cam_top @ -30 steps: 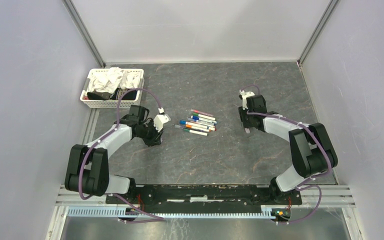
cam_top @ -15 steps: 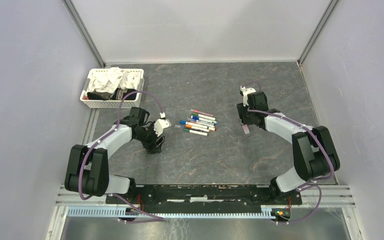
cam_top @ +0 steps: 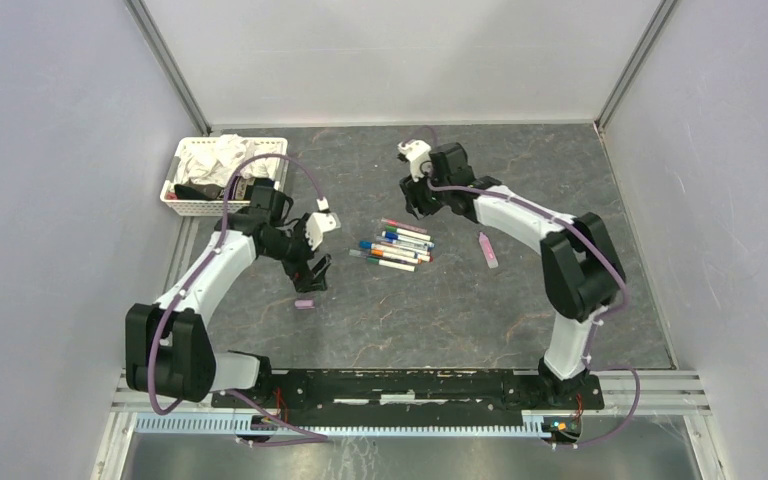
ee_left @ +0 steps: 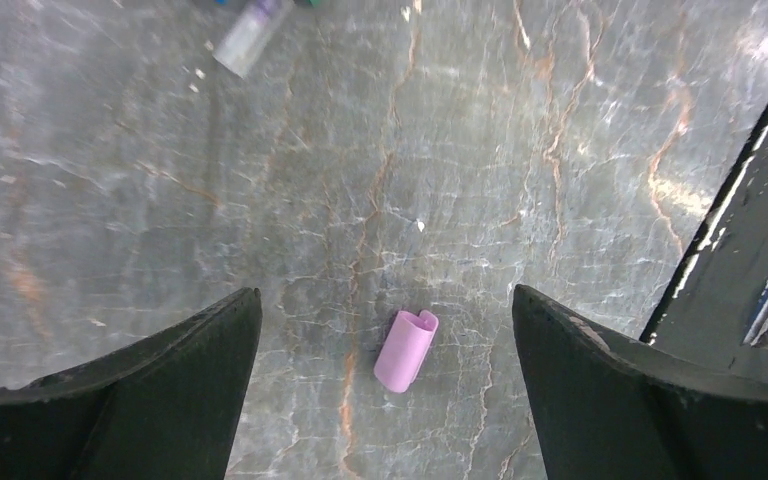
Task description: Open the pen caps
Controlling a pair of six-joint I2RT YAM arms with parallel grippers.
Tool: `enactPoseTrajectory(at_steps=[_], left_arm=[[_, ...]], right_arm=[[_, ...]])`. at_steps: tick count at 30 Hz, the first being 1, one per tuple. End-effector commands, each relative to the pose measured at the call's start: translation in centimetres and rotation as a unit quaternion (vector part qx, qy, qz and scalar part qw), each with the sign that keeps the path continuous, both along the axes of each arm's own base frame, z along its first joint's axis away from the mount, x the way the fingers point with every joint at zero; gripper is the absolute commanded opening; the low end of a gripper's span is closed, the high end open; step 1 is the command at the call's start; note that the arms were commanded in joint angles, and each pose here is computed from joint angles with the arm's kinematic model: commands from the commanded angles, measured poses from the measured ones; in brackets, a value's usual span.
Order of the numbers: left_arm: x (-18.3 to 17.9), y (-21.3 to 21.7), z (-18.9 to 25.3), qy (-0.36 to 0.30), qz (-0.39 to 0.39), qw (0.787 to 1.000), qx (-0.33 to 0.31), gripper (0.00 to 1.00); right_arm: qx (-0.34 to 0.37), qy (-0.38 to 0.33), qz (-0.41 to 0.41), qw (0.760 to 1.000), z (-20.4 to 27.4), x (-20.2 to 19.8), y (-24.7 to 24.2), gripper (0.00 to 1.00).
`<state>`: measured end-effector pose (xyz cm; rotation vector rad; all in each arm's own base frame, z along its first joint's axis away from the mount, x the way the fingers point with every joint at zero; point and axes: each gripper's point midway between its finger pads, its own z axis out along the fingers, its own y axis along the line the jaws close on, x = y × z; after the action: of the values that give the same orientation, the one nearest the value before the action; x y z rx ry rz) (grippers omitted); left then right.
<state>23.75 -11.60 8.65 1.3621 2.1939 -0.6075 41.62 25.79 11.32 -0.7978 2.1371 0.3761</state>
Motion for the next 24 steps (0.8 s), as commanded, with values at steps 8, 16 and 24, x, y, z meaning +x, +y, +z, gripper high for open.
enactPoseTrajectory(at_steps=[8, 16, 24], left_arm=[[0.1, -1.4, 7.9, -0.017, 0.006, 0.998, -0.066, 1.0], [0.4, -1.5, 8.5, -0.016, 0.009, 0.997, -0.07, 1.0], [0.0, -1.2, 8.3, -0.006, 0.022, 0.998, -0.063, 1.0]], right_arm=[[-0.028, 0.062, 0.081, 0.994, -5.7, 1.0, 2.9, 0.46], [-0.036, 0.074, 0.084, 0.993, -7.2, 1.1, 3.0, 0.44], [-0.052, 0.08, 0.076, 0.993, -8.7, 1.8, 2.8, 0.36]])
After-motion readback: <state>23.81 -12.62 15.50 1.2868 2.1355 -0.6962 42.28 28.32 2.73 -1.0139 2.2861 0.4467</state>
